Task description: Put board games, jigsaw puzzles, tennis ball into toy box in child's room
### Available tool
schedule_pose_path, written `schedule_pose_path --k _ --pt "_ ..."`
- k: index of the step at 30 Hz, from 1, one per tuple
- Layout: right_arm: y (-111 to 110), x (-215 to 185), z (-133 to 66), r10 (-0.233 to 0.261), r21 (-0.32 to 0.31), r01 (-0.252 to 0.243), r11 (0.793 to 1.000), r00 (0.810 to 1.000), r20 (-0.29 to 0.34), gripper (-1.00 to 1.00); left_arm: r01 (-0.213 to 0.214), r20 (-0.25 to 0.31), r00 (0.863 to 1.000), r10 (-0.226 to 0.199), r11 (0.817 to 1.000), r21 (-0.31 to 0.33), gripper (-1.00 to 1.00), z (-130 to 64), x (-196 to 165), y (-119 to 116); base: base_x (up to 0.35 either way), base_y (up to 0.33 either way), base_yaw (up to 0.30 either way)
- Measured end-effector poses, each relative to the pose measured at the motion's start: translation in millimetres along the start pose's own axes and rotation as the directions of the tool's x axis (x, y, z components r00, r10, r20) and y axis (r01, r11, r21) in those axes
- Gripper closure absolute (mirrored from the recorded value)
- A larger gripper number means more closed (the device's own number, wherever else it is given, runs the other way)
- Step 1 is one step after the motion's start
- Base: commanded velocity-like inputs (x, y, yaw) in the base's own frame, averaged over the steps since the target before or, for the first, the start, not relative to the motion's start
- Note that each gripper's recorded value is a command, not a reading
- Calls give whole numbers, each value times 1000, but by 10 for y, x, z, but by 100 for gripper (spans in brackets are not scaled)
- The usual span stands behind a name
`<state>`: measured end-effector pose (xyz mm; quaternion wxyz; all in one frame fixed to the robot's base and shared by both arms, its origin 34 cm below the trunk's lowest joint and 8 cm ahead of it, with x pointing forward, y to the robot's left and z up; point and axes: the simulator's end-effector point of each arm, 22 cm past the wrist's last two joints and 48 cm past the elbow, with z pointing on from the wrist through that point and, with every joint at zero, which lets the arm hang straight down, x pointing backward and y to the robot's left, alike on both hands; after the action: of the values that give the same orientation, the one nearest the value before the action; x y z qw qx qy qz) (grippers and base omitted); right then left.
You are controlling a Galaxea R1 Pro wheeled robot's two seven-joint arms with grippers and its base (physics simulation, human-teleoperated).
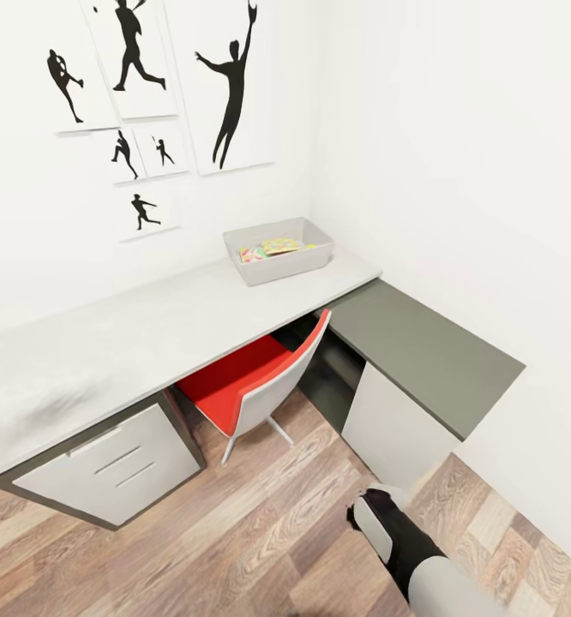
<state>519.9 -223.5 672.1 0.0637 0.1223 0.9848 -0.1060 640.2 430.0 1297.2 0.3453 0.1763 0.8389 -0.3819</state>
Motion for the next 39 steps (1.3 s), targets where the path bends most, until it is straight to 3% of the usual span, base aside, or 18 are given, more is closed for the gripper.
schedule_pose_path --k 8,14,22,28,35,39 --pt "-217 247 161 94 46 -100 994 990 103 -100 4 -15 1000 -4 1000 -12 -100 -4 66 13 0 0 0" --pt "-350 394 189 159 53 -172 984 969 188 -100 19 -28 999 -19 999 -27 -100 0 143 74 0 0 7" --pt "-393 463 171 174 45 -189 981 958 226 -100 36 -53 998 -37 999 -22 -100 69 259 84 0 0 94" --pt "-403 422 143 182 40 -198 979 953 242 -100 93 -119 989 -91 996 8 -100 330 571 179 0 0 74" --pt "-438 423 123 184 41 -200 979 951 248 -100 133 -80 988 -133 991 -1 -100 472 768 588 0 0 6" --pt "-463 444 109 191 40 -209 977 945 265 -100 132 -55 990 -132 991 -10 -100 471 795 706 0 0 -45"
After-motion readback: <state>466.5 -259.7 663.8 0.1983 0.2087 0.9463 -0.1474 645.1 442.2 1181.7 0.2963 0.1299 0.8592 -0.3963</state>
